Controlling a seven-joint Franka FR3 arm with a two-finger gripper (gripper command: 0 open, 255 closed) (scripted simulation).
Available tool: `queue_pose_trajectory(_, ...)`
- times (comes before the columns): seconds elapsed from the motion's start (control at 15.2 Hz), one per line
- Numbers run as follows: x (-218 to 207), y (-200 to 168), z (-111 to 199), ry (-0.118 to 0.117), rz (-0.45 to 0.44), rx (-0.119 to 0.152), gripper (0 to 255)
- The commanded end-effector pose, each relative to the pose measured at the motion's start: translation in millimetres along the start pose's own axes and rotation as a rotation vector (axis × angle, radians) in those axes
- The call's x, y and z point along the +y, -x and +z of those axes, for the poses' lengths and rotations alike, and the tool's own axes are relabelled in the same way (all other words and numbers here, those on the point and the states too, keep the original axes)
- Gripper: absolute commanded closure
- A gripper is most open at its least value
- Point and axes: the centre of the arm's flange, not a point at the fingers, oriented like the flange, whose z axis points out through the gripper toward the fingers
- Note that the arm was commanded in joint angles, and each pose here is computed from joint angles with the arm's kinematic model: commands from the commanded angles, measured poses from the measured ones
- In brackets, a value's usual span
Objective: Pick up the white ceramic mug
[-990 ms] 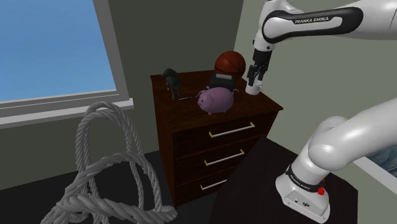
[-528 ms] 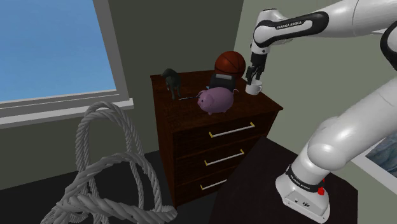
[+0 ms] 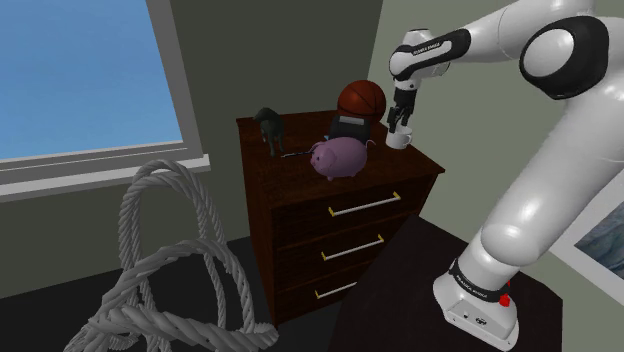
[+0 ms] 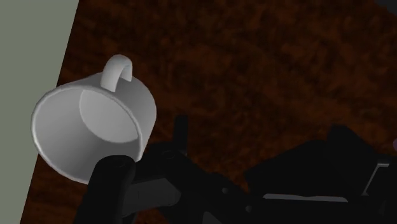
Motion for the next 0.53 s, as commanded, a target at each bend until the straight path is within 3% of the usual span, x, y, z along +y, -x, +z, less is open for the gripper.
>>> queue_pose_trajectory(0.0, 18.3, -12.8, 10.8, 0.002, -0.001, -0.003, 0)
queue_pose_trajectory(0.46, 87.9, -51.6, 45.7, 0.005, 0.001, -0.012, 0)
